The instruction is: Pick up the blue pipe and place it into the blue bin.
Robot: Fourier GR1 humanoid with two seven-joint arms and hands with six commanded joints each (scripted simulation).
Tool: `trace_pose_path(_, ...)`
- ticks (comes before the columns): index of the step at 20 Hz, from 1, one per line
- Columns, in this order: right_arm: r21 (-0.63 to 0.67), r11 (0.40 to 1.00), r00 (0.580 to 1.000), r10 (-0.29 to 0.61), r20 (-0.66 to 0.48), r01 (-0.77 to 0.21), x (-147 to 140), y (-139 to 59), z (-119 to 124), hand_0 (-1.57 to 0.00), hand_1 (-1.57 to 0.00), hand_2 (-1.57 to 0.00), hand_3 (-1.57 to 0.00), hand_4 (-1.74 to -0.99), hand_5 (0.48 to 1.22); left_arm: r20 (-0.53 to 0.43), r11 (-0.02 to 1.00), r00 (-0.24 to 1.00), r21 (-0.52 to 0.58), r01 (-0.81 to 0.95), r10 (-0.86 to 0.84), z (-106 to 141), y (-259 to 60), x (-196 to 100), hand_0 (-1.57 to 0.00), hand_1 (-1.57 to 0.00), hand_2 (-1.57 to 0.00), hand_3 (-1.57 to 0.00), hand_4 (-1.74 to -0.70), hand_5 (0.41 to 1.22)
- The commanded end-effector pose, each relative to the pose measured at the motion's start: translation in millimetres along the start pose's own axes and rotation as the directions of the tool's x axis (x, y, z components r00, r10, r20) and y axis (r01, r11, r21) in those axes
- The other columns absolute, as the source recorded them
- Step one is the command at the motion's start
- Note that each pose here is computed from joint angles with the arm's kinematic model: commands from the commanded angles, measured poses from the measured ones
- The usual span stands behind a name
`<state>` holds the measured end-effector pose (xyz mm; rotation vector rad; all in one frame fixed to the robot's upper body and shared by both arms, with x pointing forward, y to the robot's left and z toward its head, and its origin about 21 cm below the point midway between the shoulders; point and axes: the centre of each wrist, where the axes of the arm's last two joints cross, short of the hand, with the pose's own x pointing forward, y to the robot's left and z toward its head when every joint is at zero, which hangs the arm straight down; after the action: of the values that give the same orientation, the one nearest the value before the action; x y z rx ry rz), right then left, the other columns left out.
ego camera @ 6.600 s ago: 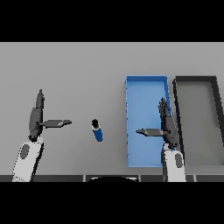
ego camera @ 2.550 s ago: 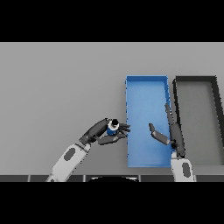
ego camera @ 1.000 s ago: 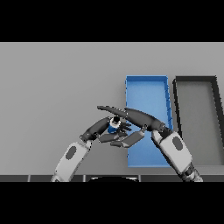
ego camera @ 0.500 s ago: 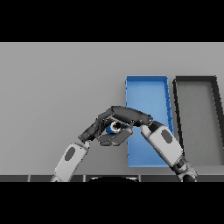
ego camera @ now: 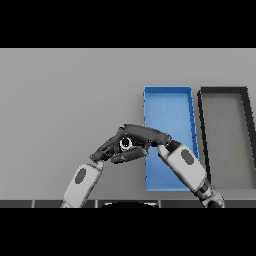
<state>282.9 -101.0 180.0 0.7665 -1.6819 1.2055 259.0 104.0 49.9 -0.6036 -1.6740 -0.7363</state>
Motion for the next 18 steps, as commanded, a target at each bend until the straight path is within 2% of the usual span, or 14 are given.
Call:
trace_pose_path(1,-0.005,1.000,1.000,0.000,0.017,0.000,0,3.0,-2,-1.51,-1.51,-1.51,-1.46,-1.710,1.125,0.006,1.000,1.000,-0.003,0.010,-0.010,0,4,1,-1.57,-1.57,-1.57,-1.43,-1.73,1.221)
trace_pose_path(3,-0.014,1.000,0.999,-0.024,0.024,0.024,1,9.1,-1,-1.53,-1.53,-1.53,-1.50,-1.721,1.160,0.020,1.000,1.000,-0.005,0.017,-0.017,1,1,2,-1.57,-1.57,-1.57,-1.43,-1.73,1.221)
trace_pose_path(6,-0.051,0.999,0.999,-0.013,0.051,0.016,1,9.3,0,-1.55,-1.55,-1.55,-1.54,-1.731,1.190,0.028,0.997,0.997,0.025,0.072,-0.072,2,2,6,-1.57,-1.57,-1.57,-1.45,-1.72,1.221)
trace_pose_path(7,-0.060,0.998,0.999,-0.010,0.051,0.013,1,7.9,-4,-1.56,-1.56,-1.56,-1.54,-1.733,1.196,0.019,0.995,0.995,0.032,0.099,-0.099,4,4,6,-1.46,-1.34,-1.29,-1.17,-1.60,1.221)
trace_pose_path(8,-0.061,0.998,0.999,-0.009,0.040,0.011,-1,9.8,-2,-1.56,-1.56,-1.56,-1.55,-1.734,1.201,0.009,0.995,0.995,0.003,0.097,-0.097,5,4,2,-1.17,-1.07,-1.03,-0.93,-1.47,1.221)
trace_pose_path(9,-0.064,0.998,0.998,-0.020,0.055,0.023,0,9.4,2,-1.56,-1.56,-1.56,-1.55,-1.736,1.205,0.022,0.995,0.995,-0.027,0.098,-0.097,8,7,3,-0.94,-0.86,-0.83,-0.75,-1.37,1.221)
trace_pose_path(11,-0.064,0.998,0.999,-0.026,0.026,0.028,3,14.7,1,-1.56,-1.56,-1.56,-1.56,-1.738,1.211,0.006,0.990,0.992,-0.064,0.124,-0.124,7,7,2,-0.60,-0.55,-0.53,-0.48,-1.21,1.221)
trace_pose_path(14,-0.084,0.996,1.000,-0.019,-0.007,0.018,8,12.7,-1,-1.57,-1.57,-1.57,-1.56,-1.739,1.216,-0.041,0.988,0.988,-0.055,0.144,-0.146,4,9,1,-0.31,-0.28,-0.27,-0.24,-1.05,0.938)
trace_pose_path(16,-0.080,0.997,1.000,-0.007,-0.006,0.006,8,12.8,1,-1.57,-1.57,-1.57,-1.57,-1.740,1.218,-0.061,0.992,0.991,-0.046,0.120,-0.123,5,6,1,-0.20,-0.18,-0.17,-0.16,-1.00,0.770)
trace_pose_path(18,-0.080,0.997,1.000,-0.004,-0.001,0.004,6,12.6,0,-1.57,-1.57,-1.57,-1.57,-1.740,1.219,-0.090,0.994,0.991,-0.032,0.101,-0.104,9,8,0,-0.12,-0.11,-0.11,-0.10,-0.97,0.647)
